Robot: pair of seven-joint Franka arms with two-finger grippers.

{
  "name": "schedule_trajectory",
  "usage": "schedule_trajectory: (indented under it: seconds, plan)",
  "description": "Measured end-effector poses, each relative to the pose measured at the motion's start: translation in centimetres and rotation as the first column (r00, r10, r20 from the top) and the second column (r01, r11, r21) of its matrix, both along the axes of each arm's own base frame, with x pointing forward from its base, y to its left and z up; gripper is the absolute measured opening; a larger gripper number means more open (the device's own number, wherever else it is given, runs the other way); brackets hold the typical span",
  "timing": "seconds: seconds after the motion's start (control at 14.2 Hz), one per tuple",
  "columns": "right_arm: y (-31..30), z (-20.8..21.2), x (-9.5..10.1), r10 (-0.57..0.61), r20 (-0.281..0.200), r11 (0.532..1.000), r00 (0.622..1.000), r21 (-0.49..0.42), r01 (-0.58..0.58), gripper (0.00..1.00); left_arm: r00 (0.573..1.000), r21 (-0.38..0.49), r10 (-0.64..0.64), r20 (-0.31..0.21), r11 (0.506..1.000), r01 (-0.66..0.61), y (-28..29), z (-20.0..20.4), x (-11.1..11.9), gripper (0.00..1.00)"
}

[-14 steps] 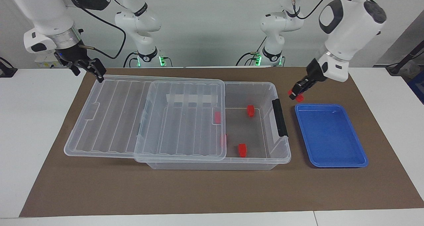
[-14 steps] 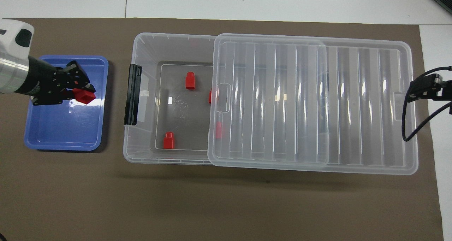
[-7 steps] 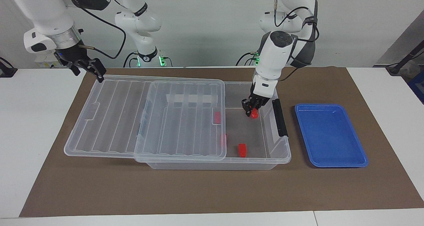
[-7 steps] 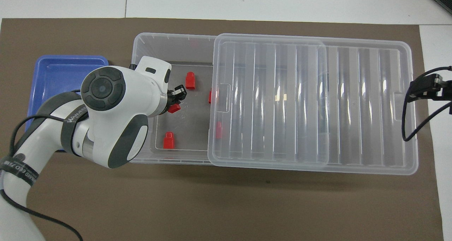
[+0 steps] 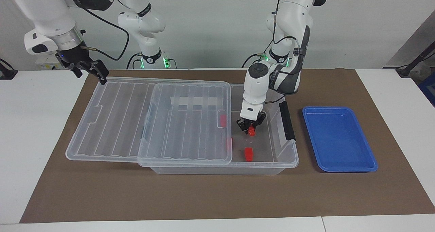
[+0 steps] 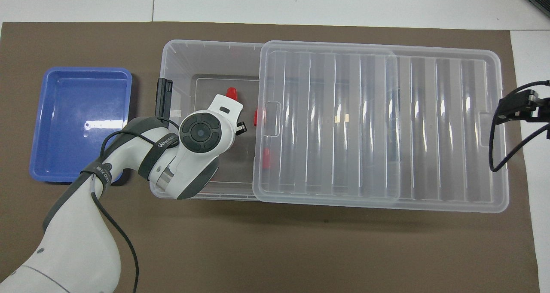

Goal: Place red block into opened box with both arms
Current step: 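Carry the red block into the open box with the left gripper, then open the left gripper to drop the red block in the box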

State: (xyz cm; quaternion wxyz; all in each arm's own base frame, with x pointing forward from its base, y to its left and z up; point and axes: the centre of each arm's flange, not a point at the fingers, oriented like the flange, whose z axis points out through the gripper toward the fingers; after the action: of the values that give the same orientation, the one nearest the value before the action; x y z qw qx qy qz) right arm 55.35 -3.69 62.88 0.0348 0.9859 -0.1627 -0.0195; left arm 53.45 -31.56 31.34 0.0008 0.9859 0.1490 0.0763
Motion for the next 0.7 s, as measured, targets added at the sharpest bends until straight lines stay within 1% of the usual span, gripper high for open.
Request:
schedule_trajectory:
  seconds: [0.56,0.63,0.7]
  plan:
    - [0.0,0.0,0.0,0.0,0.0,1.0,1.0,0.0,0.0,1.0,1.0,0.005,-0.004,0.006,1.0,0.004,0.12,-0.09,0.12,0.34]
    - [0.0,0.0,0.0,0.0,0.0,1.0,1.0,0.0,0.0,1.0,1.0,0.005,-0.004,0.007,1.0,0.004,0.15,-0.09,0.15,0.35]
    - [0.0,0.0,0.0,0.0,0.0,1.0,1.0,0.0,0.0,1.0,1.0,0.004,-0.003,0.009,1.0,0.003,0.18,-0.07,0.2,0.37]
